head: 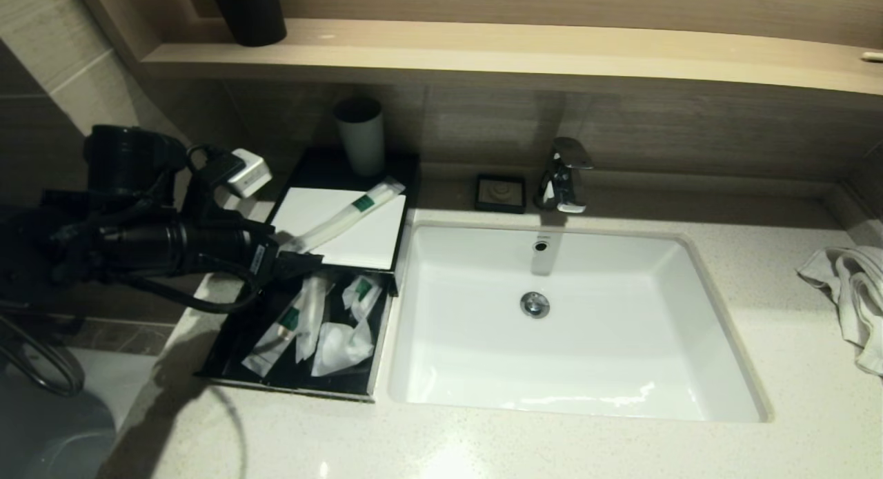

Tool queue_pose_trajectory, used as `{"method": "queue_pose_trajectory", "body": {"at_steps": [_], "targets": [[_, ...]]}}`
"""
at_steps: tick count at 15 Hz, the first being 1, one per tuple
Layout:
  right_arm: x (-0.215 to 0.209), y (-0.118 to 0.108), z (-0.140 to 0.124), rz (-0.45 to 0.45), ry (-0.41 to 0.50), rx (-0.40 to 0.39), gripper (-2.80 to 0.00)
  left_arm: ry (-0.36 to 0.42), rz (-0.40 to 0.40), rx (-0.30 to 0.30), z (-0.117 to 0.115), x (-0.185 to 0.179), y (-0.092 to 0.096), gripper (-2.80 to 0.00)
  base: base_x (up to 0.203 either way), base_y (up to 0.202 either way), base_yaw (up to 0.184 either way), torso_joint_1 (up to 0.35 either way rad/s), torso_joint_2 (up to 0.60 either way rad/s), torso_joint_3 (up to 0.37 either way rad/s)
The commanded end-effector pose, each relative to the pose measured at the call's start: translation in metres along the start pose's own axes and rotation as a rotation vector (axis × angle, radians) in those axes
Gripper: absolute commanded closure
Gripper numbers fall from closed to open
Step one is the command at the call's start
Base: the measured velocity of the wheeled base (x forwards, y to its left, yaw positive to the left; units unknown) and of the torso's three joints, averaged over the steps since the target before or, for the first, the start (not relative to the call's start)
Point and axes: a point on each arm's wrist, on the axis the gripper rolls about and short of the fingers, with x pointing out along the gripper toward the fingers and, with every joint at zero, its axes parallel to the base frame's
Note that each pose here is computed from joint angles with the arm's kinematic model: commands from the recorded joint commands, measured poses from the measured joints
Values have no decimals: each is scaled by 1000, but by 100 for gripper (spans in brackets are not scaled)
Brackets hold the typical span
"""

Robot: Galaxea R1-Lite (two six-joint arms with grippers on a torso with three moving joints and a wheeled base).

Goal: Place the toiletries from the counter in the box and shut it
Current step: Pick up the bathroom toiletry

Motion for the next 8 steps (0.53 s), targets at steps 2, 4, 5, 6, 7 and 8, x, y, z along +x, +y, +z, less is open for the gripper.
{"method": "queue_pose_trajectory", "body": {"at_steps": [2, 4, 5, 6, 7, 8], "targets": [[0, 0, 0, 0, 1, 1, 0, -1, -3, 4, -1, 3, 0, -280, 0, 0, 0, 0, 0, 0], [0, 0, 0, 0, -1, 1, 0, 5, -7, 4, -2, 3, -1, -280, 0, 0, 0, 0, 0, 0], [0, 0, 0, 0, -1, -1, 0, 7, -8, 3, -3, 4, -1, -280, 0, 0, 0, 0, 0, 0], [0, 0, 0, 0, 0, 0, 0, 10, -9, 14, -3, 5, -1, -280, 0, 0, 0, 0, 0, 0], [0, 0, 0, 0, 1, 1, 0, 16, -11, 45, -5, 7, -1, -280, 0, 0, 0, 0, 0, 0], [0, 0, 0, 0, 0, 0, 0, 27, -14, 72, -8, 9, -2, -280, 0, 0, 0, 0, 0, 0]]}}
